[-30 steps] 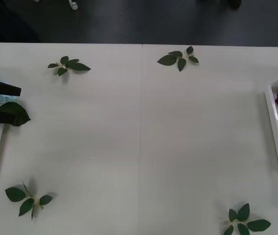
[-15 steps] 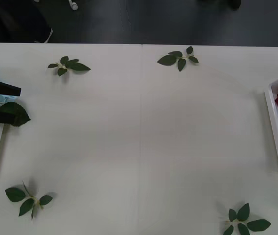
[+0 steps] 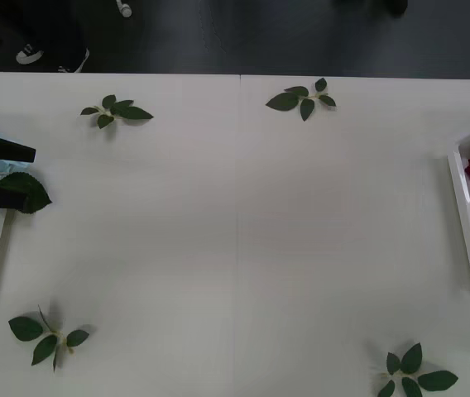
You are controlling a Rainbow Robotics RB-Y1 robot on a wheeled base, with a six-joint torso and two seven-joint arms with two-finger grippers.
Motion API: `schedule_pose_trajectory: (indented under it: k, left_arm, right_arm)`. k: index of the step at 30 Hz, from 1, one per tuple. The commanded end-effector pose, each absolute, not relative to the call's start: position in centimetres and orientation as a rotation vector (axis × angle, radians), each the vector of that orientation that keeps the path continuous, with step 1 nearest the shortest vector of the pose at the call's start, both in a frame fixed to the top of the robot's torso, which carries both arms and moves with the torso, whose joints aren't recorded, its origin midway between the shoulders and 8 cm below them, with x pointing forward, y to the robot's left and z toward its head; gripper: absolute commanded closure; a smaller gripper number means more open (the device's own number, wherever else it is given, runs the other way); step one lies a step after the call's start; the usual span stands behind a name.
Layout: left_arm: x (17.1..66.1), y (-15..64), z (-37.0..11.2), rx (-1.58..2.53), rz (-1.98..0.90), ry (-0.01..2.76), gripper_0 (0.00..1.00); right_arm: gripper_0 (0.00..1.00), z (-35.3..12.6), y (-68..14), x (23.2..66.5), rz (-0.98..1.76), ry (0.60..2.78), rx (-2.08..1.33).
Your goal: Put the red flowers into the right box and the blue flowers into the left box
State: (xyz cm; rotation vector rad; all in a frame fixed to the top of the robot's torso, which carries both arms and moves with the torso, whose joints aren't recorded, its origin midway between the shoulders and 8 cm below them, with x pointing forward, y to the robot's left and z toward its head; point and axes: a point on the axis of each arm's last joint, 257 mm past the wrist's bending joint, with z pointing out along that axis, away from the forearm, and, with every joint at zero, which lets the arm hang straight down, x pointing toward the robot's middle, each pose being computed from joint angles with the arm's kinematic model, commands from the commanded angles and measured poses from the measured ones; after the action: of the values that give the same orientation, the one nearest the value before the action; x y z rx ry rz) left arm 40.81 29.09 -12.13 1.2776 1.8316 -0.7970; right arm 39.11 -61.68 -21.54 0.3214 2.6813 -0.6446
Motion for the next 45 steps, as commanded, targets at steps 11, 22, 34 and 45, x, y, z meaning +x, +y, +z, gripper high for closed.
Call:
schedule_pose_trajectory:
  k: [11,22,34,45]
  left_arm:
    - [41.2,29.7,-10.1,1.334,-0.713,1.785,0.00]
    - [41.2,29.7,-10.1,1.334,-0.713,1.785,0.00]
    - [41.2,29.7,-10.1,1.334,-0.713,1.785,0.00]
    - [41.2,29.7,-10.1,1.334,-0.713,1.785,0.00]
  right_arm:
    - [0.34,-17.7,-62.2,42.6,-0.678,2.566,0.166]
    - [0.33,-16.9,-60.6,44.2,-0.646,2.522,0.090]
    - [0.33,-11.8,-50.3,48.8,-0.256,2.378,-0.131]
    - [0.33,-7.8,-29.1,47.5,0.229,2.109,-0.662]
